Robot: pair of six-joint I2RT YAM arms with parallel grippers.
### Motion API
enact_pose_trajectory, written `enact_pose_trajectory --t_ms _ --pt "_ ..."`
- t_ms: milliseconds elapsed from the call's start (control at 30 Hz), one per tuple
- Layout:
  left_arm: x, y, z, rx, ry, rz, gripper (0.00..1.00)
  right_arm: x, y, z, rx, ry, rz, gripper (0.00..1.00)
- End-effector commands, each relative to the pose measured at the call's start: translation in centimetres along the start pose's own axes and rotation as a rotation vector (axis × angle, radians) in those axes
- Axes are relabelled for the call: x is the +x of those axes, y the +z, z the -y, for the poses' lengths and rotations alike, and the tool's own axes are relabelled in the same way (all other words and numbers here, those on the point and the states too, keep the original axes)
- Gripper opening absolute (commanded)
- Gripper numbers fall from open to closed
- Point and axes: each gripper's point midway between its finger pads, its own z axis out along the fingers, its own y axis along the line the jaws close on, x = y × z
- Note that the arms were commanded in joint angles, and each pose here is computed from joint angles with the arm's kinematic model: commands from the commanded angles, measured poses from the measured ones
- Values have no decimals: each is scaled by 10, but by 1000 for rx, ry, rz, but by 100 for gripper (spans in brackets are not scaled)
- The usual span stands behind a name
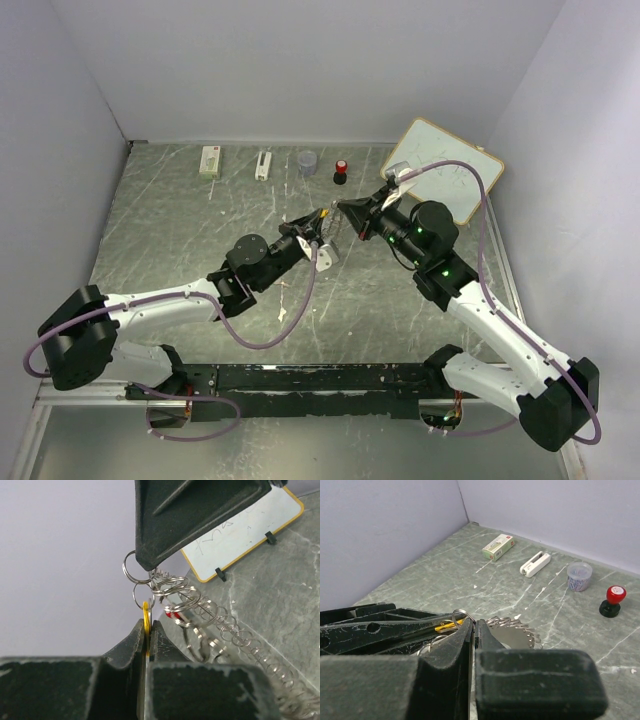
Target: Put the keys on the keyring
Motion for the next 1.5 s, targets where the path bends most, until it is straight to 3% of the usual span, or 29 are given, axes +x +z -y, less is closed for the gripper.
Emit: enact_pose_trajectory --t_ms 0,400,467,533,633,1067,1467 --pt "1 -3 3 -4 -85 -5 7 -47 -7 5 28 -40 171 0" --pt "3 -7 -12 -40 -237 18 13 -55 -15 4 31 -46 196 0" --pt "4 -7 -12 -42 -248 13 24 -55 -15 5 32 -44 198 0" --pt "7 -8 -12 -47 -260 3 46 -55 -16 5 34 -45 201 0" --pt "9 -13 -15 -66 -280 11 59 -56 -16 6 40 -47 206 0" --pt "-20 -34 -70 -77 -489 206 60 -46 -12 3 -3 -88 180 0" --pt "-54 -26 -45 276 -470 385 55 -36 -16 -16 -130 -176 154 0"
